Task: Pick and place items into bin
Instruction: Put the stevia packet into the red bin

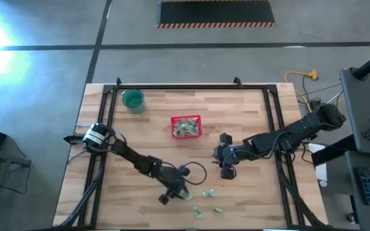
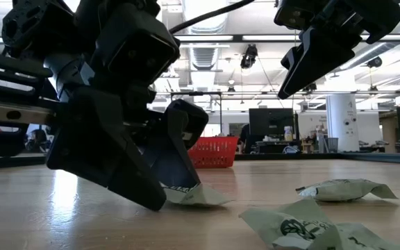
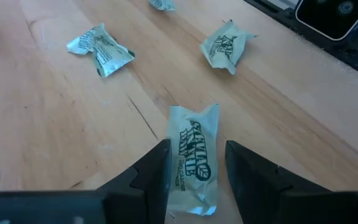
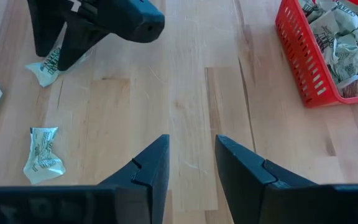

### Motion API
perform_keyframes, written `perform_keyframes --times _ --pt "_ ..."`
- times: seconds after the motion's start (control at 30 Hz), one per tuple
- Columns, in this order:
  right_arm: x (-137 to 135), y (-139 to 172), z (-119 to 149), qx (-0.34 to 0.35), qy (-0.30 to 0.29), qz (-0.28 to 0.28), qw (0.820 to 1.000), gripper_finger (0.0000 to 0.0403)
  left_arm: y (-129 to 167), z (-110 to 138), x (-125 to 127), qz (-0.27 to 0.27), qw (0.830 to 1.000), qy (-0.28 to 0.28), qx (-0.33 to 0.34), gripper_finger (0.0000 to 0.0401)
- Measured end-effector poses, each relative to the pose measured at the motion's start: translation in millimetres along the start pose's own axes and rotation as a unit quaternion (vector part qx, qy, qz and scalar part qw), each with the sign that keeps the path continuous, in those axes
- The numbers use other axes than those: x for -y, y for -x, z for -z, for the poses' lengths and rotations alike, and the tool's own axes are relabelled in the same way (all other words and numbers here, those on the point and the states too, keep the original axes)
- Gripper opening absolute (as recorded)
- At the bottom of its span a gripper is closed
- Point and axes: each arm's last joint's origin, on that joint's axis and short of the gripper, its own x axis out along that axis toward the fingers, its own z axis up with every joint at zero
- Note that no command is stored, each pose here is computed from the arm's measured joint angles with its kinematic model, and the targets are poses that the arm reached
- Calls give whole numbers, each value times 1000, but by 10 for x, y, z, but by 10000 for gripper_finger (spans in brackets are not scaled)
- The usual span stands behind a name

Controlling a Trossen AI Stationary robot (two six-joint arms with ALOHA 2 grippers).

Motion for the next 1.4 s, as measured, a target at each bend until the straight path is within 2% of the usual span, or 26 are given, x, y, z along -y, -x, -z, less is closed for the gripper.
perform_keyframes --times 0.17,0.43,0.63,0.93,1.1,1.23,1.4 --pt "0 0 0 0 0 0 1000 116 4 -1 -7 -1 1000 0 0 115" --pt "0 0 0 0 0 0 1000 115 8 -25 -9 -2 1000 -5 1 53" --pt "0 0 1 0 0 0 1000 111 18 -43 -9 -3 999 -31 4 15" --pt "1 -1 0 0 2 0 1000 106 151 -230 -11 -25 998 -39 33 4" --pt "1 -1 0 0 2 1 1000 102 271 -294 -17 -69 996 -48 36 4" --pt "1 -1 0 0 2 1 1000 100 387 -305 -32 -125 990 -72 4 4" --pt "1 -2 0 0 2 1 1000 102 514 -320 -64 -213 971 -103 -45 4"
